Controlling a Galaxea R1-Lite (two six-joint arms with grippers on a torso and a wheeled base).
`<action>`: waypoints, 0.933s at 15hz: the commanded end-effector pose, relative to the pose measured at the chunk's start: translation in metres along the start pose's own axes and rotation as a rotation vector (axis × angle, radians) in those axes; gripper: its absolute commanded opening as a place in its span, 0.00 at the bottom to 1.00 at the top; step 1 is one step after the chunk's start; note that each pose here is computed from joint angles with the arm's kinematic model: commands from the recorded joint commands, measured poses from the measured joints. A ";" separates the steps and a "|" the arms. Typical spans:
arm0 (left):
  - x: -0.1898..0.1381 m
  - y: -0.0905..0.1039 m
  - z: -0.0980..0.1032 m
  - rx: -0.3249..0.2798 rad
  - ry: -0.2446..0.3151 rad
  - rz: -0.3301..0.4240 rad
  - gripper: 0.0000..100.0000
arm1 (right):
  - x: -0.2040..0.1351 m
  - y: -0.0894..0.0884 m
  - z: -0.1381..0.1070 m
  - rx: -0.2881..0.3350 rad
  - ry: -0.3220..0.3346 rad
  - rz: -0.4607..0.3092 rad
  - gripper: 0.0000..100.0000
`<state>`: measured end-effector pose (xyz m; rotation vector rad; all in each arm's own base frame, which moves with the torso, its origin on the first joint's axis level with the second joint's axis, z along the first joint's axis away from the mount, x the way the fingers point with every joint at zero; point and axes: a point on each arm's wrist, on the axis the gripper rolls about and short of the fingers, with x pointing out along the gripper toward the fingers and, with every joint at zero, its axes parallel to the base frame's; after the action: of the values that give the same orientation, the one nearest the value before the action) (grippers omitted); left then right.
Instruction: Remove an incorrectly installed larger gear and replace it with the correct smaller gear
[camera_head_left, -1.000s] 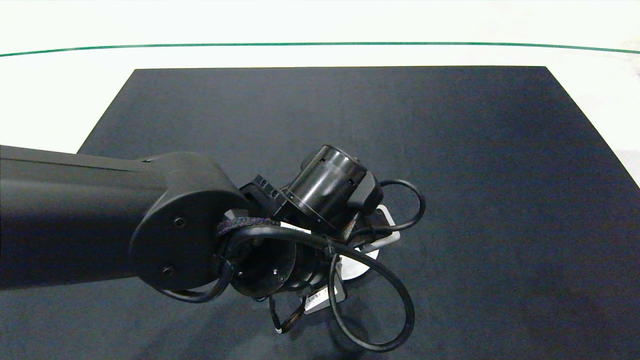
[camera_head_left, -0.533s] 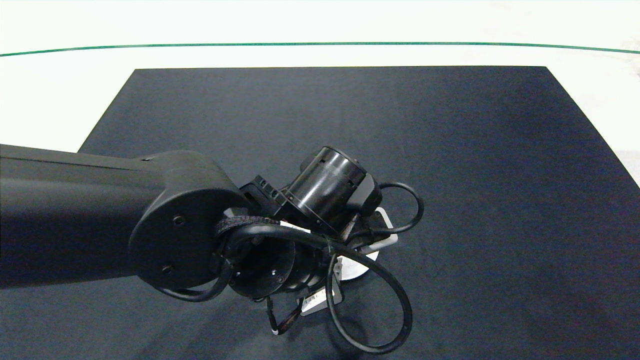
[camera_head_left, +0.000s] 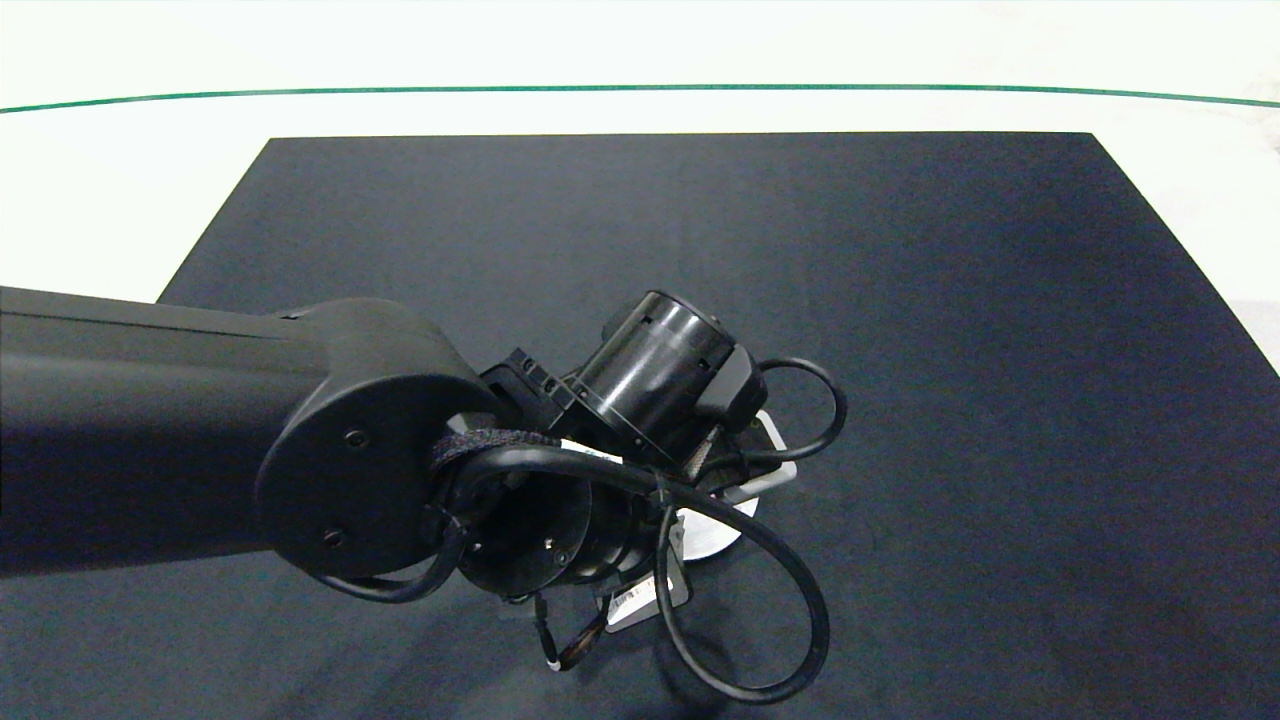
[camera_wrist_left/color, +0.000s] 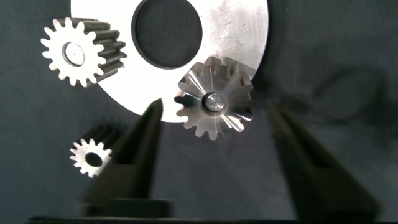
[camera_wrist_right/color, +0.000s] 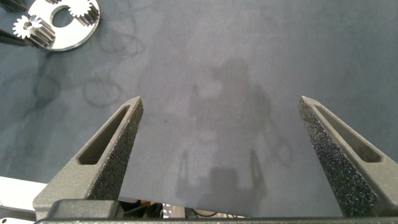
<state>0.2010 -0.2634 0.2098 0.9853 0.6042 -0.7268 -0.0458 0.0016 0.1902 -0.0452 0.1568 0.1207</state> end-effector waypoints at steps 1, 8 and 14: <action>0.000 -0.001 0.000 0.001 0.001 -0.001 1.00 | 0.000 0.000 0.000 -0.001 0.003 0.001 1.00; 0.014 -0.002 0.002 -0.016 0.028 -0.008 1.00 | 0.000 0.000 -0.001 -0.001 0.004 0.002 1.00; 0.023 -0.004 0.002 -0.015 0.049 -0.014 1.00 | 0.000 0.000 -0.002 -0.001 0.001 0.003 1.00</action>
<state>0.2111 -0.2714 0.1955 0.9794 0.6481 -0.7126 -0.0465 0.0016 0.1891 -0.0455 0.1555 0.1226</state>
